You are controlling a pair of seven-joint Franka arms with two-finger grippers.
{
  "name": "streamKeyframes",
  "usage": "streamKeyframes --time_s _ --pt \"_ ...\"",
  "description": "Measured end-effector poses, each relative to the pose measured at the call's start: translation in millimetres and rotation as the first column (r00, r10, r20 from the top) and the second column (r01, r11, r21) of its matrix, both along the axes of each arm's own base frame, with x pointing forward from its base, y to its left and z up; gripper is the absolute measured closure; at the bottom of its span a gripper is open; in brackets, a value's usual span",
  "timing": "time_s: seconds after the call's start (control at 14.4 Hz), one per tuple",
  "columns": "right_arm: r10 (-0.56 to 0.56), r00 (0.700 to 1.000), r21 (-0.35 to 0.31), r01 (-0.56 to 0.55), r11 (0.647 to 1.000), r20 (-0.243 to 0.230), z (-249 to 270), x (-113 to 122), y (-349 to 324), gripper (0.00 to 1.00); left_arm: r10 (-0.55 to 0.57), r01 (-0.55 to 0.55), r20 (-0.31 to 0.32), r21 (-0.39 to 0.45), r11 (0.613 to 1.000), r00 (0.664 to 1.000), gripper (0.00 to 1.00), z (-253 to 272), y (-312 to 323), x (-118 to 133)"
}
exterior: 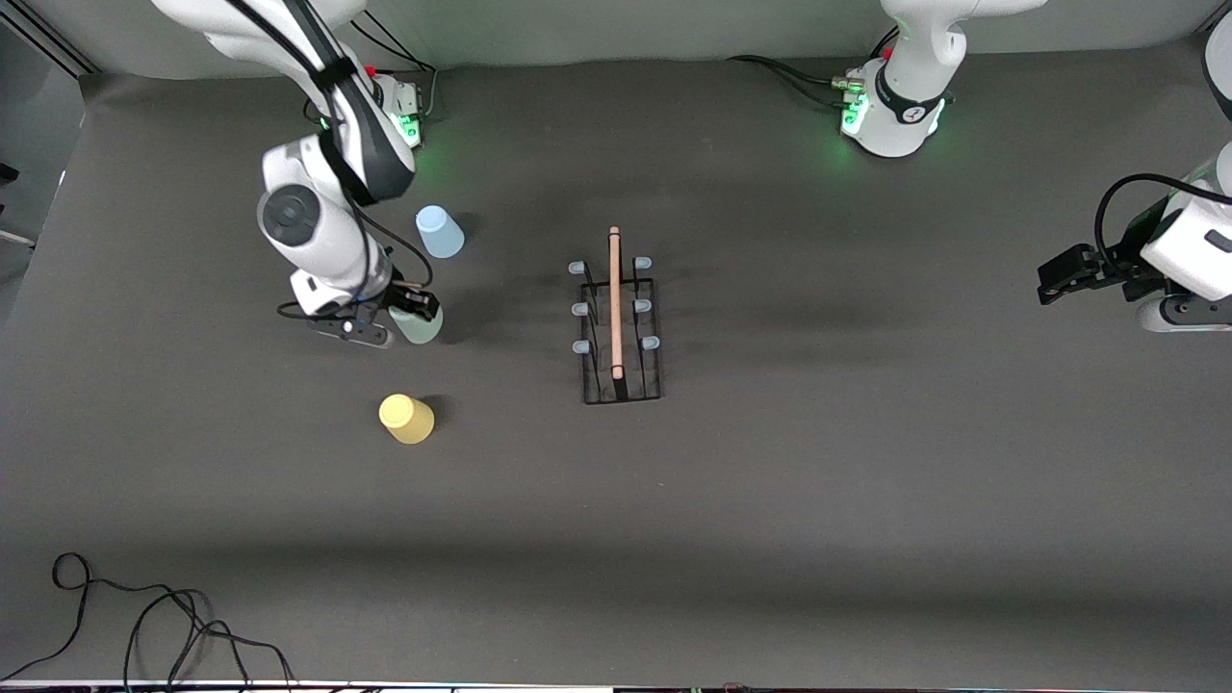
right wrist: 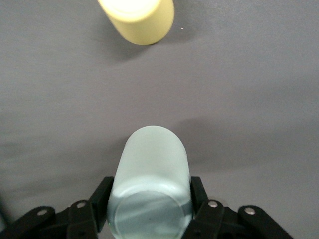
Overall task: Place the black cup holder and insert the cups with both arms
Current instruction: 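Grasp the pale green cup with the right gripper and lift it, then lower the pale green cup onto a rack peg and release it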
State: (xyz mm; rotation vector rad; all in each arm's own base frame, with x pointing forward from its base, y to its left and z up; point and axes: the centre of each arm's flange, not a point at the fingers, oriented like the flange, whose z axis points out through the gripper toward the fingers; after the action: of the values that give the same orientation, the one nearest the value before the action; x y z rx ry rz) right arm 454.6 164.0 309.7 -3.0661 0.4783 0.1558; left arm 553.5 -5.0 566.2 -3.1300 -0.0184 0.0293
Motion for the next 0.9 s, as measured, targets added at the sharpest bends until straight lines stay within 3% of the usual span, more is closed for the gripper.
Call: streamKeyframes --time_s 0.14,0.28,0.56,0.9 --pt "-0.053 0.999 0.08 0.052 0.995 0.01 34 0 13 0.33 -0.003 0.003 0.0 -0.001 1.0 1.0 0.0 0 3 0" --pt "-0.101 0.995 0.119 0.097 0.988 0.025 58 -4 49 0.33 -0.003 0.003 0.0 -0.001 1.0 1.0 0.0 0 4 0" --pt "-0.171 0.985 0.14 0.165 0.976 0.031 84 -27 139 0.33 -0.005 0.005 0.012 -0.003 1.0 1.0 0.0 7 3 1" --pt "-0.235 0.972 0.143 0.23 0.963 0.021 90 -38 194 0.33 0.0 0.0 0.015 -0.004 1.0 1.0 0.0 8 7 1"
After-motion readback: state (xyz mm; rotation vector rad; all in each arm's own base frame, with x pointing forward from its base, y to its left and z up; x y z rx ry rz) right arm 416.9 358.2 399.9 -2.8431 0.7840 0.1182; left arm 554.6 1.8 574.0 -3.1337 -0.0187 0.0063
